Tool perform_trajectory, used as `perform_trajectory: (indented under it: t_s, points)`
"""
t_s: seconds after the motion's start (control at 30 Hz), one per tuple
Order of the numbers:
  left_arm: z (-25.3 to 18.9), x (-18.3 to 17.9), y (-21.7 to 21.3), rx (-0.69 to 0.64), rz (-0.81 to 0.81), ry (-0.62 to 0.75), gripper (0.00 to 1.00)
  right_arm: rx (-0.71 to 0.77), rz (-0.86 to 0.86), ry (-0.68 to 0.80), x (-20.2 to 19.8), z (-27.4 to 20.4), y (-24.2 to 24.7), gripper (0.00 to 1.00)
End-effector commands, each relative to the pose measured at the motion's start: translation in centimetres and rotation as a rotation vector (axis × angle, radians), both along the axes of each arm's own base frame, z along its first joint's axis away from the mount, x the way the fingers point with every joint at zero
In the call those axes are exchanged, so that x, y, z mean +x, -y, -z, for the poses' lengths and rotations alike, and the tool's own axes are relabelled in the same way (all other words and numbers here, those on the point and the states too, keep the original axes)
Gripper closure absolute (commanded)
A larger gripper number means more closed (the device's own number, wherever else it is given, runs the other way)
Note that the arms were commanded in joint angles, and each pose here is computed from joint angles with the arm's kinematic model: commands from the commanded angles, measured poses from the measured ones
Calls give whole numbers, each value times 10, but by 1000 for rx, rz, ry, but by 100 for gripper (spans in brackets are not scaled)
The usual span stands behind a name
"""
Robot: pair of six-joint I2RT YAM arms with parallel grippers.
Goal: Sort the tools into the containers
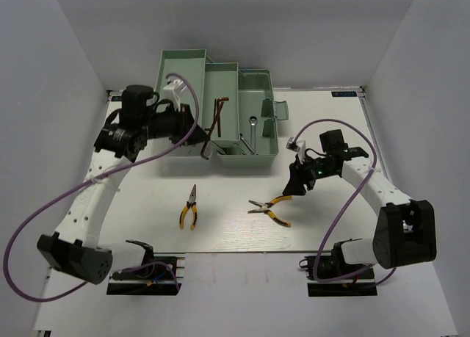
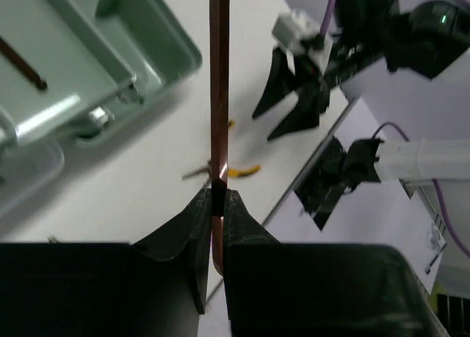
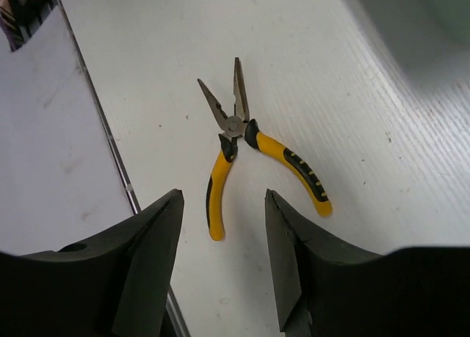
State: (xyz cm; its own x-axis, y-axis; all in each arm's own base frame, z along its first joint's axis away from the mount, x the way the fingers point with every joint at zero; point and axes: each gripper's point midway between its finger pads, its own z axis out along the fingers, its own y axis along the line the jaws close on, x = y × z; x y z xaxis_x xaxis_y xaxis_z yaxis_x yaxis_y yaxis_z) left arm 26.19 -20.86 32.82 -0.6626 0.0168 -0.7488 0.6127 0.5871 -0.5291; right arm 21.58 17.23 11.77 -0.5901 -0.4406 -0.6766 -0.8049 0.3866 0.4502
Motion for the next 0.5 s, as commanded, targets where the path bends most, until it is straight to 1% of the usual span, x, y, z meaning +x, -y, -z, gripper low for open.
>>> perform_trajectory:
  t_s: [0.0,0.03,0.07,0.1,0.13,0.17,0.2,0.23,0.27,0.3,0.33,0.37,0.4,0.43,0.47]
  points:
    - [-20,38,18,-60,9,73,100,7,-108,138,-1,-9,-3,45]
    - [-32,52,22,-77,-6,108,100,-7,-110,144,0,-8,-2,45]
    - [-16,74,26,-54,-27,70,100,-18,-124,155,-1,-5,-3,44]
    - [-11,91,26,-23,-79,75,100,-25,-128,178,1,-2,-3,42]
    - [-20,105,26,-21,-113,94,100,-63,-123,204,1,2,2,42]
    - [-15,118,23,6,-152,82,100,-77,-137,228,0,5,3,42]
    - [5,139,25,50,-200,56,100,-85,-144,292,9,6,3,42]
    - [-2,152,23,66,-226,83,100,-92,-162,317,3,11,5,42]
    - [6,161,20,93,-254,64,100,-103,-190,361,4,13,6,42]
    - [12,170,21,119,-283,60,100,-111,-202,434,12,11,5,39]
    - [21,186,22,139,-302,46,100,-120,-220,447,10,17,7,39]
    - [30,192,20,186,-328,37,100,-131,-226,459,11,18,7,37]
    - [22,201,19,195,-345,61,100,-134,-231,460,12,18,7,37]
    - [29,206,23,212,-348,49,100,-133,-230,462,13,16,6,37]
    - [53,214,22,274,-363,14,100,-127,-230,452,13,17,6,37]
